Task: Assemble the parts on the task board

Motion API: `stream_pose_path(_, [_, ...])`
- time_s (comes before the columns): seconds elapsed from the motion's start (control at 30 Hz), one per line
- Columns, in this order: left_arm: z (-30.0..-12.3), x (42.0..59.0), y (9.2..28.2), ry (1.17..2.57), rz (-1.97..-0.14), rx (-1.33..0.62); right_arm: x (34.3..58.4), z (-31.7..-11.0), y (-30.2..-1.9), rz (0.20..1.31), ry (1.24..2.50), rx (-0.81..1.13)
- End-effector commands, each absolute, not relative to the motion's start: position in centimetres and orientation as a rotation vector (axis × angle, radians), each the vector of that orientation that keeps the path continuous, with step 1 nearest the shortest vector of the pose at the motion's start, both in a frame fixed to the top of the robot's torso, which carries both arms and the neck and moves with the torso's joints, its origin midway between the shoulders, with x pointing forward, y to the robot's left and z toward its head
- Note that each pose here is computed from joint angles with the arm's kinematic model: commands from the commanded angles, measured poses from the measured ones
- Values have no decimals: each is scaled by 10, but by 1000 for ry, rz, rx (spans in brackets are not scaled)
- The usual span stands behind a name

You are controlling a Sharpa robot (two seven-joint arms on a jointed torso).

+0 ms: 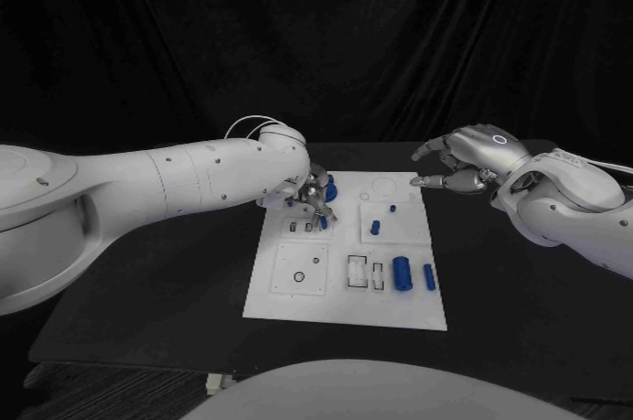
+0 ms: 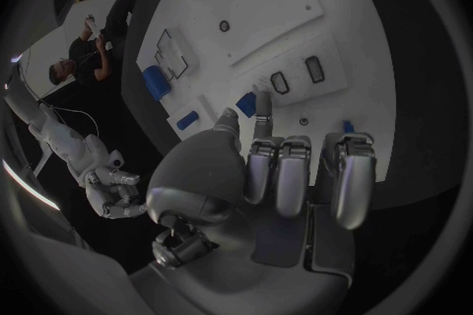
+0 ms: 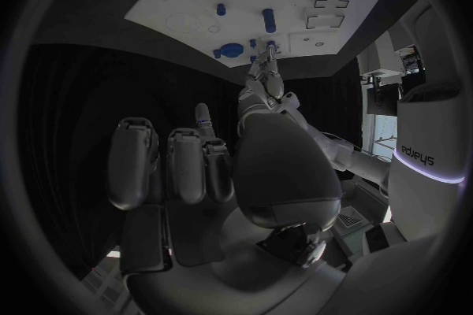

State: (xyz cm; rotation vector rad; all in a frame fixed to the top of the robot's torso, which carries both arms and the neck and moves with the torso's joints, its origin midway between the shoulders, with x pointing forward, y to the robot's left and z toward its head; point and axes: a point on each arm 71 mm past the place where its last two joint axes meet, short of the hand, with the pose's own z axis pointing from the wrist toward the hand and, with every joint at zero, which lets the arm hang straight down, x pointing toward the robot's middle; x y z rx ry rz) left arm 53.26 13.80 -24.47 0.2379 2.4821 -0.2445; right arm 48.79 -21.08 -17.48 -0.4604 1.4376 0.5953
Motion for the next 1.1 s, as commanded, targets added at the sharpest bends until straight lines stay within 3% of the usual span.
stream_pose_path(0.03, [-247, 531, 135, 2497, -266, 257, 489, -177, -212, 581, 1449, -450])
stream_pose_path(1.1, [-252, 525, 133, 2504, -304, 271, 489, -181, -213, 570, 1471, -444])
